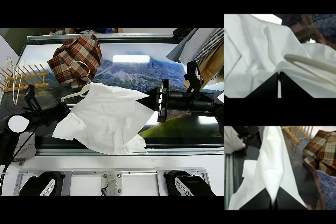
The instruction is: Fold the clothes and pants, and hang the long-sleeved shirts on hangers.
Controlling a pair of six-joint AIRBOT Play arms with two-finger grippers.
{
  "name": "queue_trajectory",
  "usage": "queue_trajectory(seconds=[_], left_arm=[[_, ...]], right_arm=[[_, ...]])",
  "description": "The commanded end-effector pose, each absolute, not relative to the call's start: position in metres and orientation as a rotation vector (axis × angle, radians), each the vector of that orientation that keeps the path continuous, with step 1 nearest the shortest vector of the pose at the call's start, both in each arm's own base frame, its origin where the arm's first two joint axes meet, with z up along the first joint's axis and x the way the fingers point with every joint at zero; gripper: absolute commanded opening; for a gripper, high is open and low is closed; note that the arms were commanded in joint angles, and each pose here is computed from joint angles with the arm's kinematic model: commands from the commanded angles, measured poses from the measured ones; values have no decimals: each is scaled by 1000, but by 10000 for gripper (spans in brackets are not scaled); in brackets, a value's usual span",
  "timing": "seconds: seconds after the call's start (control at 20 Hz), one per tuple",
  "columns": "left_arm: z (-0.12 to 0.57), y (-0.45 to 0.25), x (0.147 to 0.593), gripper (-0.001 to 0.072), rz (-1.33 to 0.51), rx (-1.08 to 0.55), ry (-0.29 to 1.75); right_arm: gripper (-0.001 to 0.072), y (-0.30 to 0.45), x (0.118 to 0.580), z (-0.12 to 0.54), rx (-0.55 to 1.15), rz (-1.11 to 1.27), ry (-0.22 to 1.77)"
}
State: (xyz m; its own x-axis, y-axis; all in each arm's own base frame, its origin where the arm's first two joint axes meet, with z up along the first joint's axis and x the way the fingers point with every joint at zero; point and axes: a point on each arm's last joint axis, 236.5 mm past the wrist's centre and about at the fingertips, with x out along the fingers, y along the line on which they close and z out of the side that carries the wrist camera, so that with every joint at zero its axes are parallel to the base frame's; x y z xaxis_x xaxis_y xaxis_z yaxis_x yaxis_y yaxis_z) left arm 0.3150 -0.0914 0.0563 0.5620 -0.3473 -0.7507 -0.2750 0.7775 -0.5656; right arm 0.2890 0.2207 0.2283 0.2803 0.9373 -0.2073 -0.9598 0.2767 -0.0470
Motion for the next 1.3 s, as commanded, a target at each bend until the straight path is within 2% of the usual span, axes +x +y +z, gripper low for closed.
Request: queue_trajectory(seconds=[0.0,0.95,1.15,1.25], left_arm=[[57,-75,320,15,-15,-705,971],[66,-64,332,15,-15,-705,902],[103,-69,343,15,-77,-658,860],[117,-80,343,15,-129,-621,910]], right_arm=[[5,223,279,231,-148,1307,170],[5,219,251,198,-211,1402,328],[5,211,251,180,-255,1380,408],[5,211,252,180,-254,1377,407]])
